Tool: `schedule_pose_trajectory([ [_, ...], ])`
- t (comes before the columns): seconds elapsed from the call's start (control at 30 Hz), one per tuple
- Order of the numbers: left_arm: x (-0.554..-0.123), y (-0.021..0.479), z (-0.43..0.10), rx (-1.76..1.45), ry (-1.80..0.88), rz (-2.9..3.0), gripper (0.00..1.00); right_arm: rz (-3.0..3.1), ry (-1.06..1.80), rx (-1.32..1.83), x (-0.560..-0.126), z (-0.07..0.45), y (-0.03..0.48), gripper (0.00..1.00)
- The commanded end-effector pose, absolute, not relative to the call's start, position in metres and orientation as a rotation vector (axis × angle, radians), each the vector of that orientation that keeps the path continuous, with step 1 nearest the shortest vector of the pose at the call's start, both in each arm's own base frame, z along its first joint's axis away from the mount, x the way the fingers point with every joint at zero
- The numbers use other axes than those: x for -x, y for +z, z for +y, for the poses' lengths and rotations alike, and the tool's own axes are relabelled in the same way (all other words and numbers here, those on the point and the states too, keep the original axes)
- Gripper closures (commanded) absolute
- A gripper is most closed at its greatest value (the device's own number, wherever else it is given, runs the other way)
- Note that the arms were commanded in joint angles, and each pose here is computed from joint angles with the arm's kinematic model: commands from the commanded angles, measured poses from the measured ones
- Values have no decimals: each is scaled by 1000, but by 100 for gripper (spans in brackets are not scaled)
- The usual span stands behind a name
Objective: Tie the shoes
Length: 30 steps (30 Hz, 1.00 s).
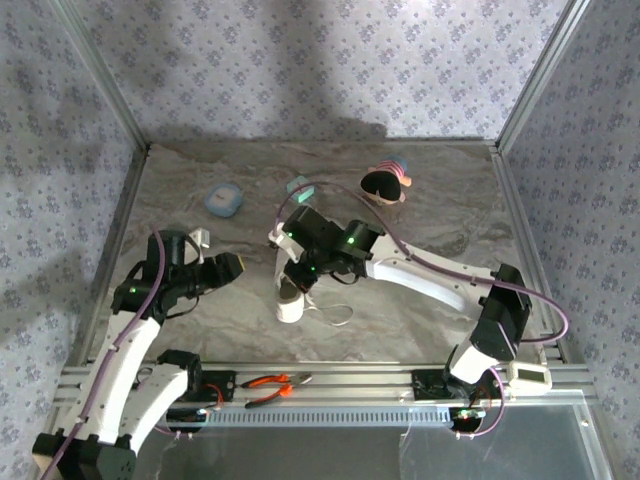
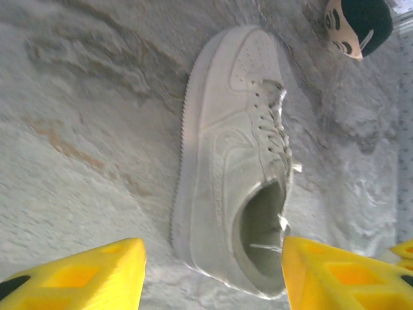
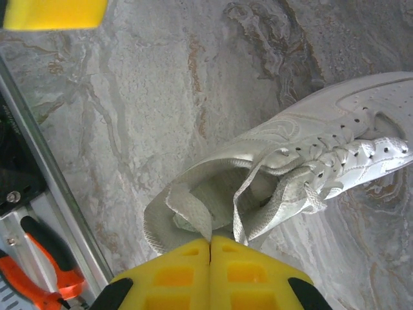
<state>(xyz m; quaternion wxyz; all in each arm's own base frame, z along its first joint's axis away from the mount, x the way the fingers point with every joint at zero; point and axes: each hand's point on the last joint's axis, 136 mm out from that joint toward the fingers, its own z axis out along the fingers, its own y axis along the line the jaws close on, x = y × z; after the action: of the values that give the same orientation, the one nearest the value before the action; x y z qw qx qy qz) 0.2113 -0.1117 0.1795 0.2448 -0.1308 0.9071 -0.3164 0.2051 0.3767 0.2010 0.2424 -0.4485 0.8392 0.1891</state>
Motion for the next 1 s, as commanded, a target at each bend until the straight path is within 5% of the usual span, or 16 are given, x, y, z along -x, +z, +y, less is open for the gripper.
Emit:
schedule_pose_trajectory([
  [0.0,-205,183,-125,493,-1042,2489,44,2247,460,1159,-216,385,211,100],
  [0.47,-211,196,-122,1055,-1198,2355,42,2089,485,981,-228,426,233,100],
  [0.97,-218,188,-144,1202,-1317,2309,34,2071,549,919,-218,447,219,100],
])
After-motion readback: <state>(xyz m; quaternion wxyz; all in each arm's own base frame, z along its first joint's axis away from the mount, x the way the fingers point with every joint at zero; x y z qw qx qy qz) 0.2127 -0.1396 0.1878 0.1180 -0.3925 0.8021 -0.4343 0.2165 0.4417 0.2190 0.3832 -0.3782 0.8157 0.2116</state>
